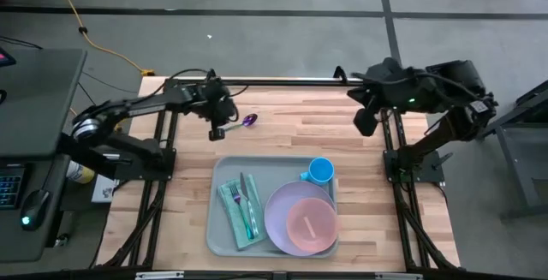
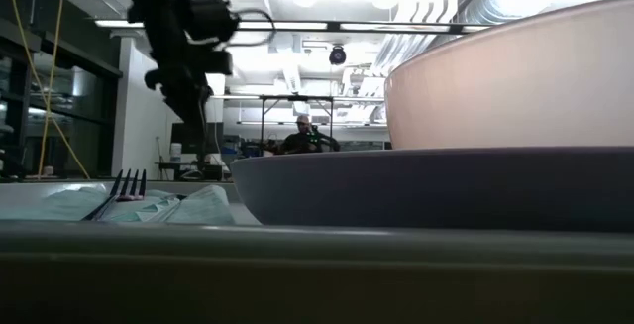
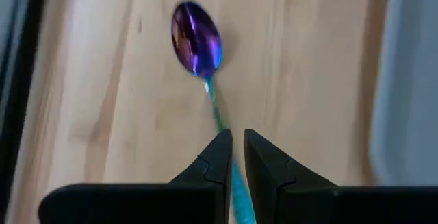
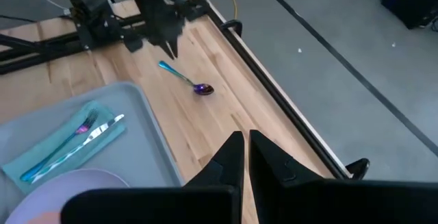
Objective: Set up tray
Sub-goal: Put the purple spoon on top of the blue napkin to the left of the purple fork
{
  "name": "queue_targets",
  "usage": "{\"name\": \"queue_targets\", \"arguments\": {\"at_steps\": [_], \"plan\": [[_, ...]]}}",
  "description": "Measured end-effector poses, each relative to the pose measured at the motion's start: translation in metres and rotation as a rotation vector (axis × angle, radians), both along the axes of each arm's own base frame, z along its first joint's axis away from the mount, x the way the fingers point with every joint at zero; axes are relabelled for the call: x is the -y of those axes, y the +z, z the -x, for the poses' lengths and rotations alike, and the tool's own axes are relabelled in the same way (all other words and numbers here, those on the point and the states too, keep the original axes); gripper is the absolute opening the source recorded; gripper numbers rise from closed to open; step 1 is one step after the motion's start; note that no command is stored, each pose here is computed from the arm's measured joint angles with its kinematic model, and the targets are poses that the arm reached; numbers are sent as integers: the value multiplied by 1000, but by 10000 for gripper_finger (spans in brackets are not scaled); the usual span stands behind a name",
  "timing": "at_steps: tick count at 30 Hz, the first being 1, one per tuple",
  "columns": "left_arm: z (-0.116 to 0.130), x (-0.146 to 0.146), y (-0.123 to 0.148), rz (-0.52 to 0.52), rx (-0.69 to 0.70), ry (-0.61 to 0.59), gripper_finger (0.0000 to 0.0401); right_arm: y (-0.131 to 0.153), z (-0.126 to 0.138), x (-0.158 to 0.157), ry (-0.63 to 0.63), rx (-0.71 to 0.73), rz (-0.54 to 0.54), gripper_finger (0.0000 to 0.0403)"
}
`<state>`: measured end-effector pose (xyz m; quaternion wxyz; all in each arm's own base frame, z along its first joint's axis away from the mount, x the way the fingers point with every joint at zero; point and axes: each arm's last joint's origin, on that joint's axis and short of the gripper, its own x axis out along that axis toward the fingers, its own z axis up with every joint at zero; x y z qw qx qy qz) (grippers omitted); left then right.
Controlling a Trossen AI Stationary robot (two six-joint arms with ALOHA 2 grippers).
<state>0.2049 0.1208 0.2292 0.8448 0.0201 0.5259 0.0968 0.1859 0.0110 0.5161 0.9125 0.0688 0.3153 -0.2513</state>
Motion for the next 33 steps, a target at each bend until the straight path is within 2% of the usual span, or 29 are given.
{"name": "queue_targets", "arguments": {"at_steps": [5,9,15,19,25,33], "plan": [[-21,-13,-13,-22,-125,-126,78,5,14,2,9,27,4,0],[-35,-21,-25,-24,-152,-158,116,7,18,2,17,33,9,0],[-43,-28,-43,3,-201,-6,192,7,19,3,38,22,30,0],[-45,-29,-51,47,-200,115,223,7,19,3,43,17,39,0],[-50,-32,-57,85,-165,195,233,9,24,4,38,21,66,0],[-56,-35,-68,103,-162,197,221,12,32,5,31,35,87,0]]}}
